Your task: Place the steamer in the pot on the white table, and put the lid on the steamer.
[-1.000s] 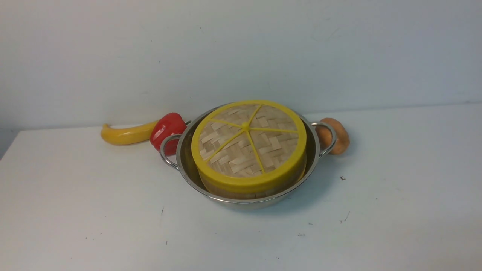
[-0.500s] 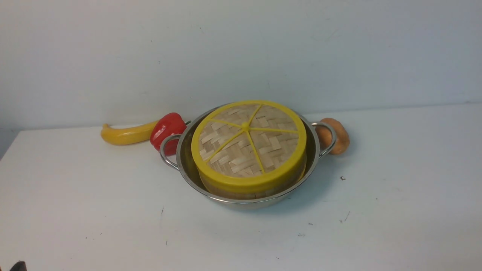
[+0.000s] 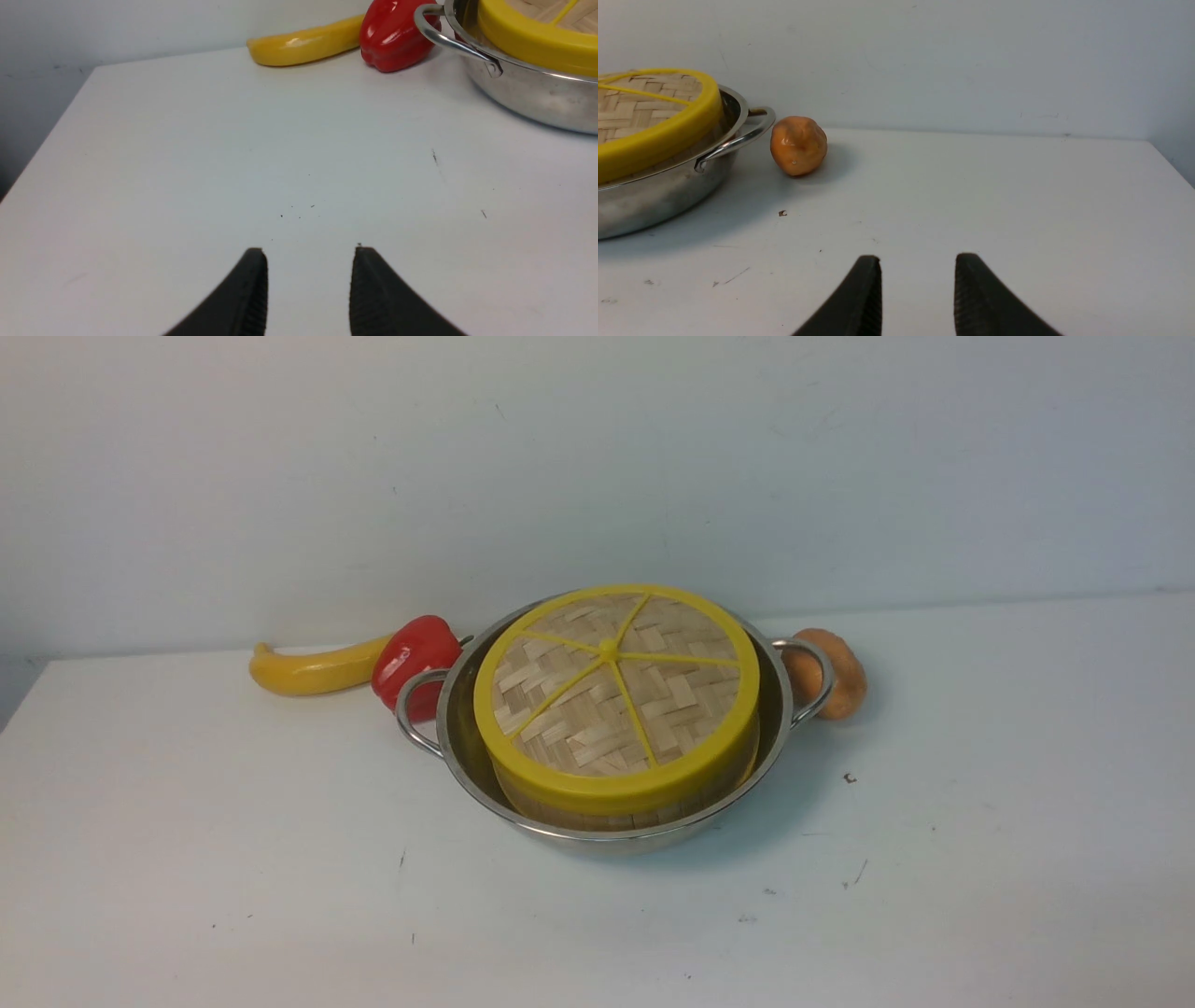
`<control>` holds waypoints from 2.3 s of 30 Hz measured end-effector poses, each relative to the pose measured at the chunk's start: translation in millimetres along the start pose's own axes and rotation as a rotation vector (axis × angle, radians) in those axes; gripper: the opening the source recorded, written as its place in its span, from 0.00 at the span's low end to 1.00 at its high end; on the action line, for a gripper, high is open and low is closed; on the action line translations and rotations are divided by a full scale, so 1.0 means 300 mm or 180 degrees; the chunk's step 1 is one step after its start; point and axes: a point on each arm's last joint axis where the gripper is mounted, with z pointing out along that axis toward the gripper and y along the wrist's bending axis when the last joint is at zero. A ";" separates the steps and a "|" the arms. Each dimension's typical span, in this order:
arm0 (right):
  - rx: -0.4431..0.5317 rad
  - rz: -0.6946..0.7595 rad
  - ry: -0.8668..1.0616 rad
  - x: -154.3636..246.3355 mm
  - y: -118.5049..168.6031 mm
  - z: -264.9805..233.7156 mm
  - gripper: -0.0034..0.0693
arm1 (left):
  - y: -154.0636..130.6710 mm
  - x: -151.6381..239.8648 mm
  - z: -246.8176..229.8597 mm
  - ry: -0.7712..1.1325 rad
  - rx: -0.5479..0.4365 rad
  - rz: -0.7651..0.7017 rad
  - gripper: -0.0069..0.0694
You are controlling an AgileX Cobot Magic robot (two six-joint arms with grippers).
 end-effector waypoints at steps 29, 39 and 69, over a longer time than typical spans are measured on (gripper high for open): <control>0.0000 0.0000 0.0000 0.000 0.000 0.000 0.38 | 0.009 0.018 0.007 -0.0031 -0.0114 -0.0297 0.41; 0.0000 0.0000 0.0000 0.000 0.000 0.000 0.38 | 0.010 0.018 0.007 -0.0030 -0.0122 -0.0275 0.41; -0.0004 0.0046 -0.0053 -0.001 0.000 -0.006 0.38 | 0.010 0.018 0.006 -0.0035 -0.0123 -0.0272 0.41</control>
